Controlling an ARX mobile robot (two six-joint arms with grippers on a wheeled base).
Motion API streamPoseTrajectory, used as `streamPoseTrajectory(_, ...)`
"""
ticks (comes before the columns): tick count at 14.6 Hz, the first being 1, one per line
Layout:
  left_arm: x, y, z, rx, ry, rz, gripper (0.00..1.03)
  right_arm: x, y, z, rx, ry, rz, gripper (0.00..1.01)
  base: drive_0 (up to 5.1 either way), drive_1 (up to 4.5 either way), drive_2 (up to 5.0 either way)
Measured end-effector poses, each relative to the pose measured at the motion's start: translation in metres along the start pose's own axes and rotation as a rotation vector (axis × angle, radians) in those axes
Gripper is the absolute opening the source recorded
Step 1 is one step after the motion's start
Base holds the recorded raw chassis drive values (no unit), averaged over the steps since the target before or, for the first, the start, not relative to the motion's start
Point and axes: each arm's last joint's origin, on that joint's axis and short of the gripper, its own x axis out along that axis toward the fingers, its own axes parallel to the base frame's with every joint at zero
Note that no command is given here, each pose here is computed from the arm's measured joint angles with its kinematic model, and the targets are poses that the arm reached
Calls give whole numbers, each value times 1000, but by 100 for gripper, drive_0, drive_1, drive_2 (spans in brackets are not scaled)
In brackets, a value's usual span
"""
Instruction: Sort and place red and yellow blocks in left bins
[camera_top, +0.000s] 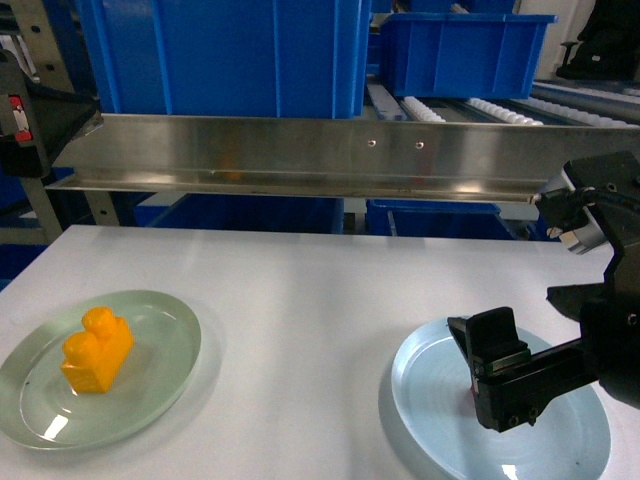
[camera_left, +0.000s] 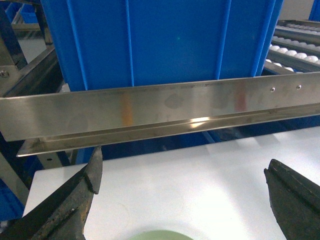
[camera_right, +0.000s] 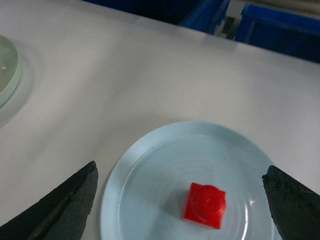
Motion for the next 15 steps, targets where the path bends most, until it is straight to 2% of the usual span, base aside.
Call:
streamPoseTrajectory(1,0,0,0,0,0,0,98,2,0,-4,43,23,16,98,0,0,0)
streamPoseTrajectory(2,0,0,0,0,1,0,98,5,0,-8,72,38,-11,98,0,0,0)
streamPoseTrajectory(4,0,1,0,0,0,2,98,14,-2,-23,118,91,-31,98,0,0,0)
streamPoseTrajectory(7,0,1,0,0,0,4,98,26,-12,-43,166,156,-65,98,0,0,0)
streamPoseTrajectory(9,0,1,0,0,0,3,98,35,-17,-49,181,191,-84,98,0,0,0)
streamPoseTrajectory(13,0,1,0,0,0,3,98,48,-17,-50,179,195,-79,98,0,0,0)
streamPoseTrajectory(14,0,1,0,0,0,3,98,50,-16,-52,176,193,-86,95,0,0,0)
streamPoseTrajectory(15,0,1,0,0,-1,2,98,51,-16,-54,178,182,-86,84,0,0,0)
